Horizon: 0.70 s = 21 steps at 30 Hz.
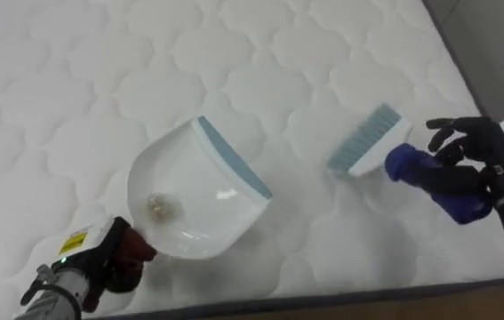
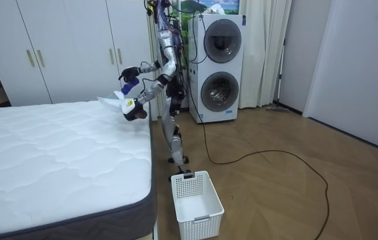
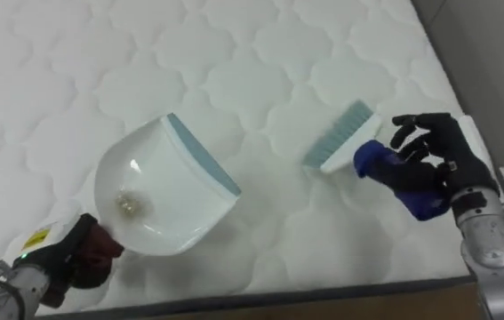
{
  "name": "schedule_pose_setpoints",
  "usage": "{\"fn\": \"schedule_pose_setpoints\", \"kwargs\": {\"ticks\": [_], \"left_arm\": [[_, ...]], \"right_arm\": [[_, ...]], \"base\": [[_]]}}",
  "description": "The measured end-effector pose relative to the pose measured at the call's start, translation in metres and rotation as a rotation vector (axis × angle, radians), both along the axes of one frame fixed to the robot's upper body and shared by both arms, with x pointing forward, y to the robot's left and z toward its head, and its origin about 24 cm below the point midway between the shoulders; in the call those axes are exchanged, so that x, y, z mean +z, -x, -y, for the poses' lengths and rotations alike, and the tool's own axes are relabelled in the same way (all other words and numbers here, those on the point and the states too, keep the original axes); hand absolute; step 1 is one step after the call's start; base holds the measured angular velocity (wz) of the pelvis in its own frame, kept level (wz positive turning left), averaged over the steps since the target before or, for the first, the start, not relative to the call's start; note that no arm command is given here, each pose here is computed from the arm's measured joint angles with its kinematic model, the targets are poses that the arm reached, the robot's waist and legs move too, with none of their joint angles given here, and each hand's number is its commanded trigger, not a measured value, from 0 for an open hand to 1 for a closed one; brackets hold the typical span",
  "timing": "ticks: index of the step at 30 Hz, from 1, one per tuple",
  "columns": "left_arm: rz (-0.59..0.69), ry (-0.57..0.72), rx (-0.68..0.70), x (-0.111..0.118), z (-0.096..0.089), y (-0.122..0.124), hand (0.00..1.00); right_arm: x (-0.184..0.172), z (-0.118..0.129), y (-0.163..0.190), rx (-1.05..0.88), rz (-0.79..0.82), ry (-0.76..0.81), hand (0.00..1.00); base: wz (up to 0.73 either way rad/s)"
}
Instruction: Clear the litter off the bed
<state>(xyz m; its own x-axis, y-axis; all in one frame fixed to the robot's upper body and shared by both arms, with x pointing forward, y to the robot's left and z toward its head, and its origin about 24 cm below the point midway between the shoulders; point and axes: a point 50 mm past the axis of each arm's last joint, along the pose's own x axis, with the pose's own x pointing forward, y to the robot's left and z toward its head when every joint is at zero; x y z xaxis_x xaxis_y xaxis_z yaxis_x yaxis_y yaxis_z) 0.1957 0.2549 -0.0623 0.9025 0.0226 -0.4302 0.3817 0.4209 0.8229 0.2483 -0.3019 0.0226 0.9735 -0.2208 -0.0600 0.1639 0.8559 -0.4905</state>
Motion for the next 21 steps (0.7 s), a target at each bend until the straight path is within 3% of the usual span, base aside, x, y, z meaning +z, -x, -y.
{"fn": "schedule_pose_setpoints", "kwargs": {"ticks": [11, 21], "left_arm": [[0.124, 0.058, 0.023, 0.015, 0.011, -0.004, 1.00], [0.278, 0.158, 0.062, 0.039, 0.017, -0.013, 1.00]], "right_arm": [[-0.010, 0.003, 0.005, -0.134, 0.016, -0.035, 0.00], [-0.028, -0.007, 0.029, -0.232, 0.013, -0.025, 0.00]], "base": [[0.08], [0.58]]}}
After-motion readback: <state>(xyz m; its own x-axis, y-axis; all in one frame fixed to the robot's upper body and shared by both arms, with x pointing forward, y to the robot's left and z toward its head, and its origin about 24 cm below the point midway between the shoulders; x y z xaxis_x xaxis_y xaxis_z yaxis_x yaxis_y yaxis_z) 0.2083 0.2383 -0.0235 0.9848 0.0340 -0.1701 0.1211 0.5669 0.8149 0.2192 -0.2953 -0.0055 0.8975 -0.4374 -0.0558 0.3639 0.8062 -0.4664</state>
